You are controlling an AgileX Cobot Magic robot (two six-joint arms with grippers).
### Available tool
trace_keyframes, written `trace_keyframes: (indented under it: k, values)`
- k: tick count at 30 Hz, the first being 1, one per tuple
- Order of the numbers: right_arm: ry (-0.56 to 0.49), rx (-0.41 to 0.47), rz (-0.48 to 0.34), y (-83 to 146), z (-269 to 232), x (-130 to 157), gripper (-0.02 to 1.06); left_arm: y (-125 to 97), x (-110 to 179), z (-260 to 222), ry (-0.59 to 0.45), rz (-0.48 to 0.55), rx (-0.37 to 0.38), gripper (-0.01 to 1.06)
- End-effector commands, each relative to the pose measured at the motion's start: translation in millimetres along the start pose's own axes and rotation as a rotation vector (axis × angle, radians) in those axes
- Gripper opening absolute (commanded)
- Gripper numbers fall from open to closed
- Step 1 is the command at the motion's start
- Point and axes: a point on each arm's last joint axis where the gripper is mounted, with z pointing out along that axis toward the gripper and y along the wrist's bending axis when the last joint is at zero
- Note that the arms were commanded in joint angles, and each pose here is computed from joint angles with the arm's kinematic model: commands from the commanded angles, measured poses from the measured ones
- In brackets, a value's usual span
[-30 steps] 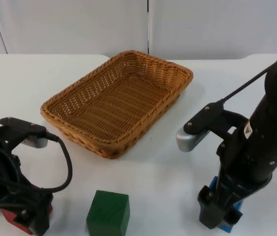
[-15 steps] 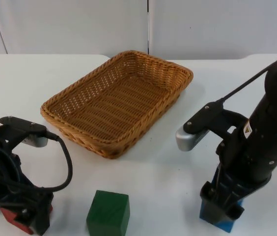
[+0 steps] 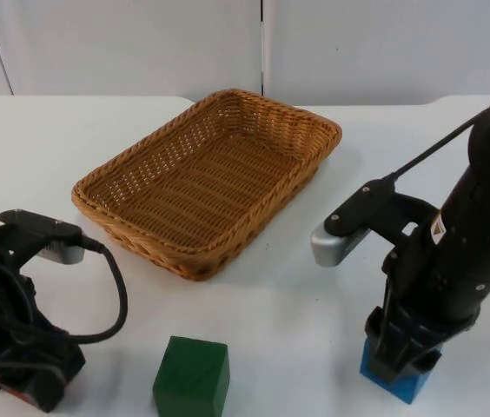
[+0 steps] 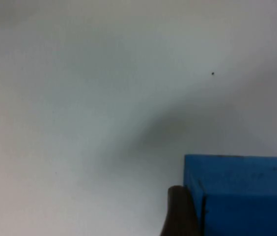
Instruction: Pick up one cube with each hand and place exactly two cubes into the same basket, leaving the remaining cube outside.
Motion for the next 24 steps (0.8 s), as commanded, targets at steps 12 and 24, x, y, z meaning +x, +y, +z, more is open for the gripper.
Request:
trace_keyframes:
  k: [12, 24]
  values:
    - [-0.188, 0.045, -0.022, 3.2, -77.0, -11.2, 0.00, -0.4, 8.7, -54.0, -0.070, -0.023, -0.072, 0.00]
    - [-0.480, 0.111, 0.005, 9.9, -175.2, -2.1, 0.00, -13.4, 39.1, -149.5, -0.386, -0.106, -0.129, 0.00]
